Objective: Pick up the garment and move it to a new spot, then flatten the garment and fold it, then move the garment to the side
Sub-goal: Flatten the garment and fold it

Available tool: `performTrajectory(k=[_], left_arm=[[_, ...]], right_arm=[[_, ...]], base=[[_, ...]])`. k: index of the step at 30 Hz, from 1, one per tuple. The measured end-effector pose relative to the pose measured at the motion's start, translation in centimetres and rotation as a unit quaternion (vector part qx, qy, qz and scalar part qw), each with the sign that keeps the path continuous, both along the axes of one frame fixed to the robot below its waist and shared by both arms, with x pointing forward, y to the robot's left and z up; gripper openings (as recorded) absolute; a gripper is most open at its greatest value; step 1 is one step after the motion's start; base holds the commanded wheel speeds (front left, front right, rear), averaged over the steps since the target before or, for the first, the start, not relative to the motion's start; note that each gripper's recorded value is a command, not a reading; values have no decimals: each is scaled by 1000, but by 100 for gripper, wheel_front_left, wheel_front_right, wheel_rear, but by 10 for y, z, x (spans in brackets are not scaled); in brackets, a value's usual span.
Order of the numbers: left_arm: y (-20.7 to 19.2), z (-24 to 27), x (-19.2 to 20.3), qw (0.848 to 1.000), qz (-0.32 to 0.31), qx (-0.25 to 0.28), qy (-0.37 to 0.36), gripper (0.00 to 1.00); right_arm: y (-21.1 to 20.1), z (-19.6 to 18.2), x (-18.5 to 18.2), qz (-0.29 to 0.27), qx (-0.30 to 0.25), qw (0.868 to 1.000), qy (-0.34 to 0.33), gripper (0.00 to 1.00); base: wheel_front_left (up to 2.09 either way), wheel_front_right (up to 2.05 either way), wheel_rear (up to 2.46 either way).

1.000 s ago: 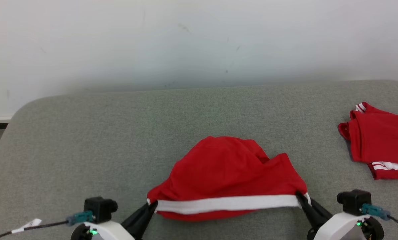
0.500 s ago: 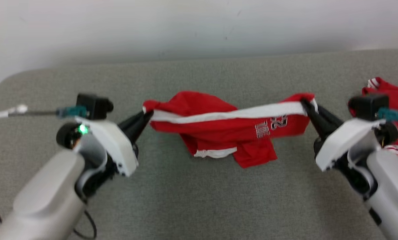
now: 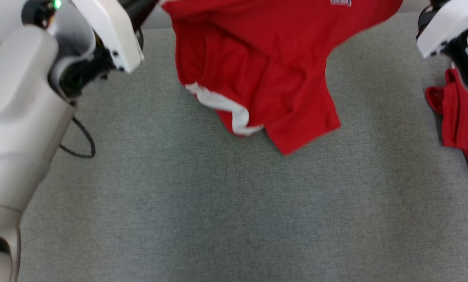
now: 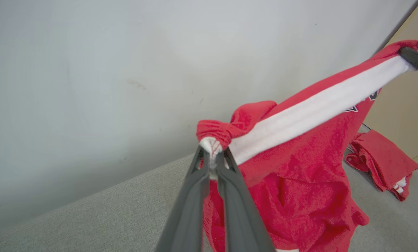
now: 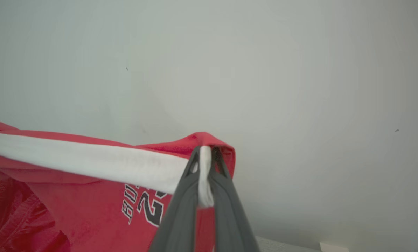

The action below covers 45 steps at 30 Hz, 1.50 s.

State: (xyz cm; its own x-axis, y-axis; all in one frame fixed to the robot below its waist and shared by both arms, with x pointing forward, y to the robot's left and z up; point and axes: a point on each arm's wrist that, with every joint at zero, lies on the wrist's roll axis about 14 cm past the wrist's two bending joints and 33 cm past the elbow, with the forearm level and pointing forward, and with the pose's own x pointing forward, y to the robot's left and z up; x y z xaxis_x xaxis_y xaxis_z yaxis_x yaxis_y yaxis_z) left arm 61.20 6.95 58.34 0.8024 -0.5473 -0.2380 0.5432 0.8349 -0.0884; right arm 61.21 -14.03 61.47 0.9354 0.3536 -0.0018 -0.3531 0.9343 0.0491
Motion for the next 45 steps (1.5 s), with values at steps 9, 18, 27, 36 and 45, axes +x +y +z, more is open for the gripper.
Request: performTrajectory(k=[9,18,27,36,45], left_arm=[[-3,58,44,997,32,-70,-14,0],[-1,96,74,986,57,-138,-68,0],[-3,1,66,992,49,-109,42,0],[5,-58,7,976,33,-113,182,0],[8,-93,-90,952,-6,-57,302,0]], right_arm=[[-18,83,33,-34,-17,994,-103,0],[-12,131,51,-34,-3,984,-172,0],[1,25,50,-4,-25,998,-61,0],[5,-35,-8,37,-26,998,36,0],[-12,-75,-96,69,-42,981,177,0]], base=[[0,0,0],[0,0,0],[0,0,0],[0,0,0],[0,0,0]])
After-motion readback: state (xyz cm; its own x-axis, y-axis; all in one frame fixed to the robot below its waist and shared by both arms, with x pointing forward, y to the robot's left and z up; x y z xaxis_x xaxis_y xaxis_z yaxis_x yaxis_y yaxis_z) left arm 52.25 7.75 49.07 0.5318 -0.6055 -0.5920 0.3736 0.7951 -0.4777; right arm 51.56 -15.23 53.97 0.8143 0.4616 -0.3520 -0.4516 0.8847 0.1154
